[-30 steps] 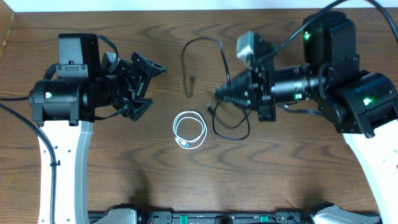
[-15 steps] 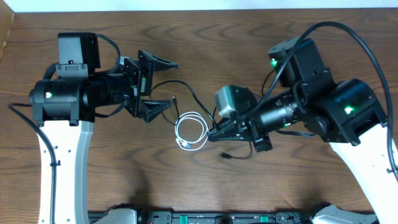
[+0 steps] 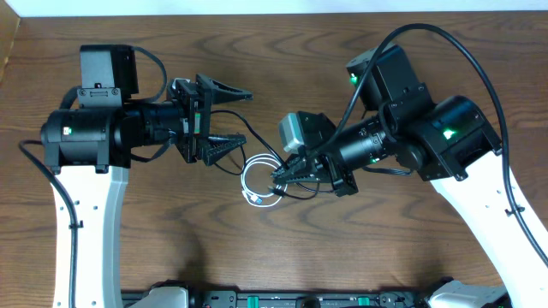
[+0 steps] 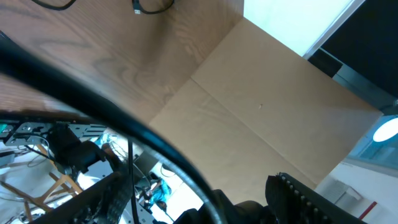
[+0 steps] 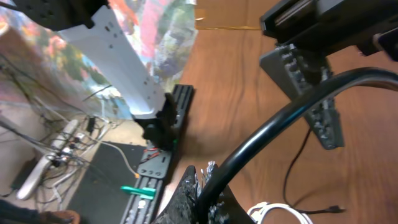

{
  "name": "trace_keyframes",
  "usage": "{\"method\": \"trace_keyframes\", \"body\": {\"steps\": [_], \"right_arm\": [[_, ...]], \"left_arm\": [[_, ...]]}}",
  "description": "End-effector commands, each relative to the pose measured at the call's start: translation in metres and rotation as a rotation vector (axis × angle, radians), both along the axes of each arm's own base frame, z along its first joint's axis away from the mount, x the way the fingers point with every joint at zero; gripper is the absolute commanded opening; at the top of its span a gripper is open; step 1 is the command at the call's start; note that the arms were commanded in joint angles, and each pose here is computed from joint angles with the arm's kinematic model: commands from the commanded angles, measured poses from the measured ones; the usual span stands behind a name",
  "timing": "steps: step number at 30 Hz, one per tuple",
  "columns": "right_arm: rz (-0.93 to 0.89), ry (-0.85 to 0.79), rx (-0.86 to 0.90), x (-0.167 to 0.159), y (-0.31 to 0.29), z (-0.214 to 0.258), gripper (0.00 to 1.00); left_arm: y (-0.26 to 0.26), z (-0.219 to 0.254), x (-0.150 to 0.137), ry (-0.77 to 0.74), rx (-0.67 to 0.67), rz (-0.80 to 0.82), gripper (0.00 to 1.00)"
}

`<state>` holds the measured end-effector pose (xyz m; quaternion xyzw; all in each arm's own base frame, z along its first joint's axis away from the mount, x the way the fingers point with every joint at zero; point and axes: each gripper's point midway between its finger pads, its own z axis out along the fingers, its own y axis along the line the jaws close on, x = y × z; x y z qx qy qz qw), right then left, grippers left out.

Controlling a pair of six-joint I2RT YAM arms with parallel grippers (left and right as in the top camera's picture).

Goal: Untangle cables

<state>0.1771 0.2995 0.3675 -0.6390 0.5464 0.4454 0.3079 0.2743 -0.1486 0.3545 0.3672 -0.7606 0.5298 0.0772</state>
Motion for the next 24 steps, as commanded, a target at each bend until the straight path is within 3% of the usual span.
{"method": "trace_keyframes", "body": {"steps": [1,12,24], "right_arm": [[-0.039,0.007,-0.018,0.0049,0.0011,0.0001,0.01],[-0.072,0.026,-0.03,0.0094,0.0019,-0.0002,0.01],[-0.072,0.027,-0.03,0.0093,0.0018,-0.0003,0.01]], "left_arm": [[-0.0013,0.0011,-0.0013,0.001,-0.013,-0.009,0.67],[-0.0014,0.0012,-0.0013,0.002,-0.013,-0.009,0.45],[0.0048,0.0056,0.0084,-0.047,-0.013,0.013,0.44]]}}
